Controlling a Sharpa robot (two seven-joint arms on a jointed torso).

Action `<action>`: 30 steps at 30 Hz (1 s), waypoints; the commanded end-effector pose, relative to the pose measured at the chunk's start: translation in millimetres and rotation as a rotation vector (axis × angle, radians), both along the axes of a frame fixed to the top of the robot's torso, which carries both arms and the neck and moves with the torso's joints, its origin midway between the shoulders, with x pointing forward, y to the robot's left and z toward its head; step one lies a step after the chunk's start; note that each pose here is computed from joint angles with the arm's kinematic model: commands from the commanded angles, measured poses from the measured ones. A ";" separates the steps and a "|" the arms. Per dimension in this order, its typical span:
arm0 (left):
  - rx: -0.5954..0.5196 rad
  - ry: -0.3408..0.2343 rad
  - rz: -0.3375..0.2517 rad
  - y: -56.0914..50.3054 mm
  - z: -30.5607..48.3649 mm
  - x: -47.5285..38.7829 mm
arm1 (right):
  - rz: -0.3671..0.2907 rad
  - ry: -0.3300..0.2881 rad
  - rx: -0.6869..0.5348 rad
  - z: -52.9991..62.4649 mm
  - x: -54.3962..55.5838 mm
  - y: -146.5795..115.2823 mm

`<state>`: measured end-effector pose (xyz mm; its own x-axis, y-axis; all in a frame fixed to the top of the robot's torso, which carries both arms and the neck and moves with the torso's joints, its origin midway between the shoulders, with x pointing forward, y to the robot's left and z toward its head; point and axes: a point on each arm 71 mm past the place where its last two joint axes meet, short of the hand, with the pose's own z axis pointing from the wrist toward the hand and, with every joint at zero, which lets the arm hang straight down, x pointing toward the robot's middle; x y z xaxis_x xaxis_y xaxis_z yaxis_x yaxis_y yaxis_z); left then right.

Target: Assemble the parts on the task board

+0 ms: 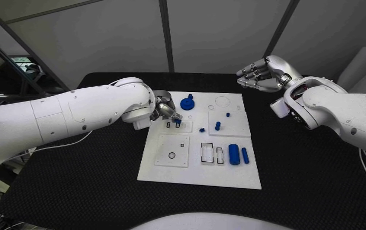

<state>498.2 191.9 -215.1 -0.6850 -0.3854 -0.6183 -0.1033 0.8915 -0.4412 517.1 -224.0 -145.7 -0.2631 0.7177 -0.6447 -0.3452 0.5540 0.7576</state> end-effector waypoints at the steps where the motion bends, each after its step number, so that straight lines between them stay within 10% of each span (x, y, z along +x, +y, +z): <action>1: 0.009 -0.102 0.041 1.2 0.8 1.5 | -0.002 -0.003 0.002 1.4 0.5 -1.1; 30: 0.094 -0.064 -0.030 -4.2 -20.5 -4.5 | 0.005 0.003 0.001 0.6 1.3 2.0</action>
<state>494.3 188.7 -235.1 -0.6358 -0.3466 -0.6897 -0.0751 0.9171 -0.3916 518.2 -222.9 -146.3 -0.2640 0.7174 -0.6447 -0.3424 0.5552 0.7580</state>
